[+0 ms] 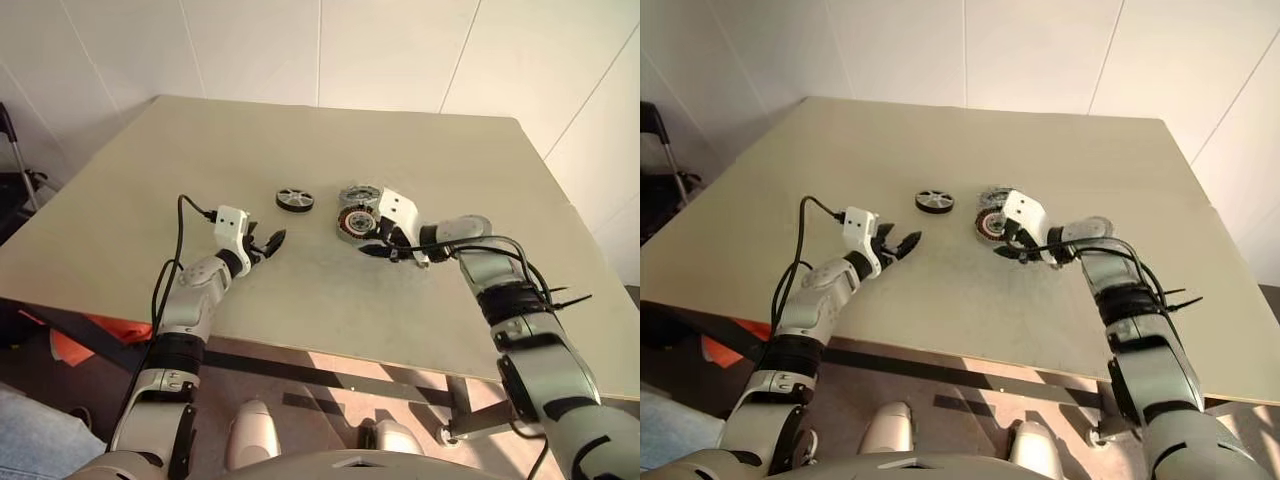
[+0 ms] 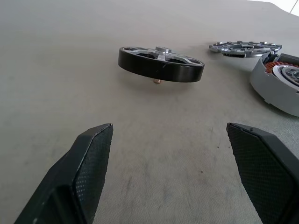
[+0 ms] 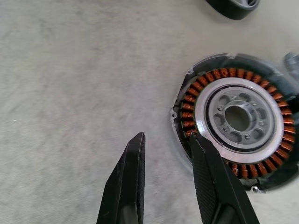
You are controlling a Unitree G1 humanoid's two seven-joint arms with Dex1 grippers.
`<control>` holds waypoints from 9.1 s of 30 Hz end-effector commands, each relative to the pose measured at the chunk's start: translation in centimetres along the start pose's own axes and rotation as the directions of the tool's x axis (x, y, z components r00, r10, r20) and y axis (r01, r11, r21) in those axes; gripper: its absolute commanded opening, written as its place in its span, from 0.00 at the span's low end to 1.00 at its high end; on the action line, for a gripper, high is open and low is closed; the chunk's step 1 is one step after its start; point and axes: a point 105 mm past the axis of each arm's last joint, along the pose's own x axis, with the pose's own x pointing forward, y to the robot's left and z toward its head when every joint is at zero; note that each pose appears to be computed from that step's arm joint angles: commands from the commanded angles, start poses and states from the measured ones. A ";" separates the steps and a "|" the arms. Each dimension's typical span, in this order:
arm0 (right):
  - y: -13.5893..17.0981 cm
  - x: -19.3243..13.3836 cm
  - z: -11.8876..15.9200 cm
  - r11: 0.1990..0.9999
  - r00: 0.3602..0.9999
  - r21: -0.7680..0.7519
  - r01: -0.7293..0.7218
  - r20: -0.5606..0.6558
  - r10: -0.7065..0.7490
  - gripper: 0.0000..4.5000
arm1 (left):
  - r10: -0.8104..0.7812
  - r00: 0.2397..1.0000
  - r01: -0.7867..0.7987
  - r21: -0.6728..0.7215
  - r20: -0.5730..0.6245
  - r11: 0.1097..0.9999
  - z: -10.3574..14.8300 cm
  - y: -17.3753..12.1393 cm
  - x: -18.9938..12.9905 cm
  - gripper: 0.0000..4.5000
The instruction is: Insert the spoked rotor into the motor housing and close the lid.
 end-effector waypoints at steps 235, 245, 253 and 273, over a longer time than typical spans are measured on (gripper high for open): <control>1.2 0.3 3.6 0.954 0.979 0.262 0.147 0.099 -0.178 0.01 | -0.058 0.996 0.063 0.071 -0.074 0.995 -0.7 -1.1 0.6 0.91; 3.1 2.4 0.3 0.944 0.992 0.310 0.114 0.013 -0.124 0.01 | -0.053 0.996 0.059 0.073 -0.076 0.996 -0.7 -1.0 0.6 0.91; 1.8 1.6 1.7 0.943 0.986 0.305 0.133 0.059 -0.159 0.01 | -0.052 0.996 0.058 0.074 -0.076 0.996 -0.7 -0.9 0.6 0.91; 3.1 1.7 0.6 0.935 0.992 0.337 0.108 0.029 -0.125 0.01 | -0.052 0.995 0.058 0.071 -0.081 0.996 -0.8 -1.0 0.5 0.91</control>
